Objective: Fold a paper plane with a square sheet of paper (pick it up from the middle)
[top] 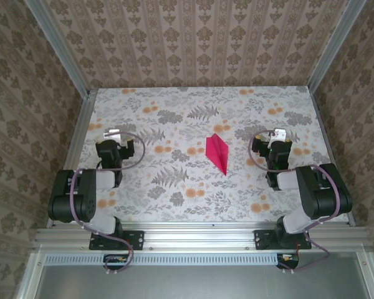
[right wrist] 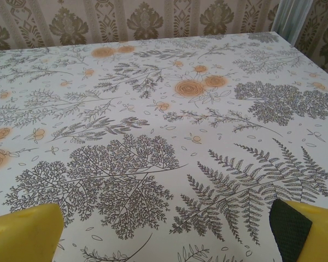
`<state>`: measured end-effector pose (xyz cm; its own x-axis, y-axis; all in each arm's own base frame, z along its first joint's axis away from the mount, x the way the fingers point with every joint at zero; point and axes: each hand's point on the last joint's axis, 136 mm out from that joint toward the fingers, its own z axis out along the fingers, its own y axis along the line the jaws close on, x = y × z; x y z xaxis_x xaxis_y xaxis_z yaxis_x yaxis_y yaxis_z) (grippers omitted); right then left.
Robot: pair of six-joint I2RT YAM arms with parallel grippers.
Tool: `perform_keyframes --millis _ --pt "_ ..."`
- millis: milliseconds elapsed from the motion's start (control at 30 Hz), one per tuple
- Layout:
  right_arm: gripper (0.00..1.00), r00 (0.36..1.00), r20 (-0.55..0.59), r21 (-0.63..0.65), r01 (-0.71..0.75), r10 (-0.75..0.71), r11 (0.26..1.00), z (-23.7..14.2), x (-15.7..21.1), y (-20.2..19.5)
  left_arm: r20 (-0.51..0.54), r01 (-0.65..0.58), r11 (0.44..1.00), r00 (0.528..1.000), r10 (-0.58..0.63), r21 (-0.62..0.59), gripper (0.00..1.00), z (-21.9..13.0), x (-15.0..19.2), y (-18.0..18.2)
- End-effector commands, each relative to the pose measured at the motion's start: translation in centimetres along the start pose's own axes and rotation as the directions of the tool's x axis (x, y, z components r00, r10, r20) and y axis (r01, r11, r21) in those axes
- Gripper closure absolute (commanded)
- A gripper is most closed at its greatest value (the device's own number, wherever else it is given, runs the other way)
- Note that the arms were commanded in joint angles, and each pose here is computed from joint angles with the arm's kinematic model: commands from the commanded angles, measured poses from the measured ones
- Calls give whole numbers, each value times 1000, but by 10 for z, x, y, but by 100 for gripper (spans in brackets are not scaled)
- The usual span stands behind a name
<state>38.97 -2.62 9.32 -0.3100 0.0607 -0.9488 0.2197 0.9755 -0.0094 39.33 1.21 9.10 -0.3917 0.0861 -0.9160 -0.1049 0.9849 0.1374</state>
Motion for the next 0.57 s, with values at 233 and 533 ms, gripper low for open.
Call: perform_keyframes --millis 233,533 --pt "0 999 45 11 -1 1 1000 0 -11 -1 21 22 999 1000 -21 -40 0 -1 -3 6" --pt "0 999 46 11 -1 1 1000 0 -11 -1 19 23 1000 1000 -23 -14 0 0 -3 4"
